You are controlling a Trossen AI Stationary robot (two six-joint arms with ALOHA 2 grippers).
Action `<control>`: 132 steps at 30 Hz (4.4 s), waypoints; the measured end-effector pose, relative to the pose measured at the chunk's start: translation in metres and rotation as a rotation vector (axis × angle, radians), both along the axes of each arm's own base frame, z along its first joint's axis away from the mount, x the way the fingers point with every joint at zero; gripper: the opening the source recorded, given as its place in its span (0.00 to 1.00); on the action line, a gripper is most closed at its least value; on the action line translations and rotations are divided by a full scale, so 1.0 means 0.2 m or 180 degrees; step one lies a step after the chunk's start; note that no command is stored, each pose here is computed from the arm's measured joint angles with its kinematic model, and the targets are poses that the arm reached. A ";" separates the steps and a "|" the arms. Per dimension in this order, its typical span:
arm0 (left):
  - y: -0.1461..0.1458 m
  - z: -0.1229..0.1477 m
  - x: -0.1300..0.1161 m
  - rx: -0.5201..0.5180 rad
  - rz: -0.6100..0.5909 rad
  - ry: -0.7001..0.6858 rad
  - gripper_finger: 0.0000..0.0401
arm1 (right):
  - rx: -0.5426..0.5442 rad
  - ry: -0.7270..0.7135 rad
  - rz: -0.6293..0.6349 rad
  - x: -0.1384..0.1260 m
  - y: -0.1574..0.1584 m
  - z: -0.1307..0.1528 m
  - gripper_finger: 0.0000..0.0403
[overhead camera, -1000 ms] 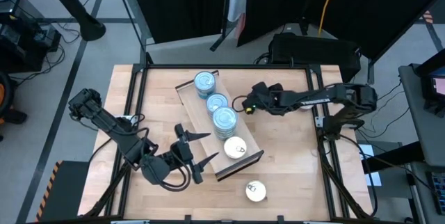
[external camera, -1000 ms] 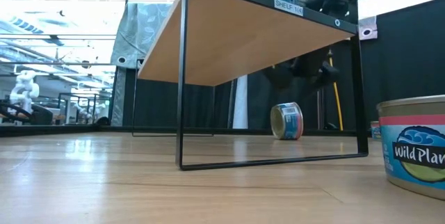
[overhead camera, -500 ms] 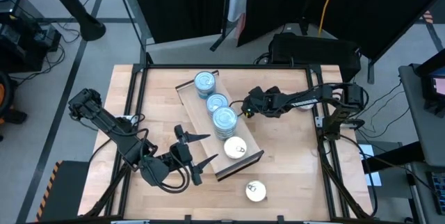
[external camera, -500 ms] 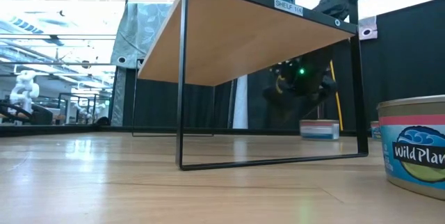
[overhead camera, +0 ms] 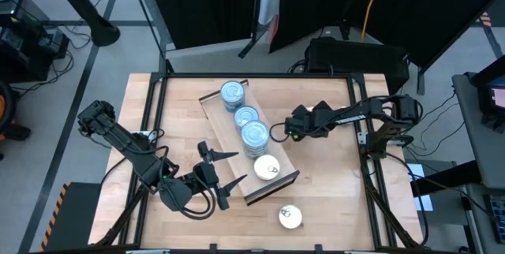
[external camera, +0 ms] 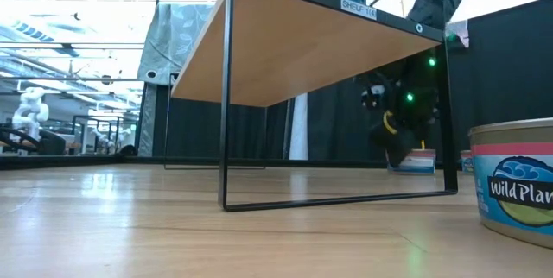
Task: Stack canned seafood by type on shelf
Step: Stack the blue-pink tuna can on top of the blue-pink tuna can on the shelf
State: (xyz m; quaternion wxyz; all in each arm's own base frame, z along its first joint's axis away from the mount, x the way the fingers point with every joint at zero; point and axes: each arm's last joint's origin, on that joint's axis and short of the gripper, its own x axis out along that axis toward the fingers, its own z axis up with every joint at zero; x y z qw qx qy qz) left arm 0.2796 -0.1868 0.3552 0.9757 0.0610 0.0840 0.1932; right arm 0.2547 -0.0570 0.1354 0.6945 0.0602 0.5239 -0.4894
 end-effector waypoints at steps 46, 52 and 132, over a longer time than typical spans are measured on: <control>-0.02 0.00 -0.01 -0.0014 -0.0038 -0.0027 0.76 | -0.0026 -0.0417 -0.0064 -0.25 0.15 0.24 0.00; -0.02 0.01 -0.01 -0.0013 -0.0037 -0.0028 0.76 | 0.0042 -0.0533 -0.0170 -0.30 0.14 0.09 0.00; -0.04 0.01 -0.02 0.0074 -0.0104 -0.0030 0.76 | 0.1648 0.0002 0.2185 -0.29 -0.28 0.20 0.78</control>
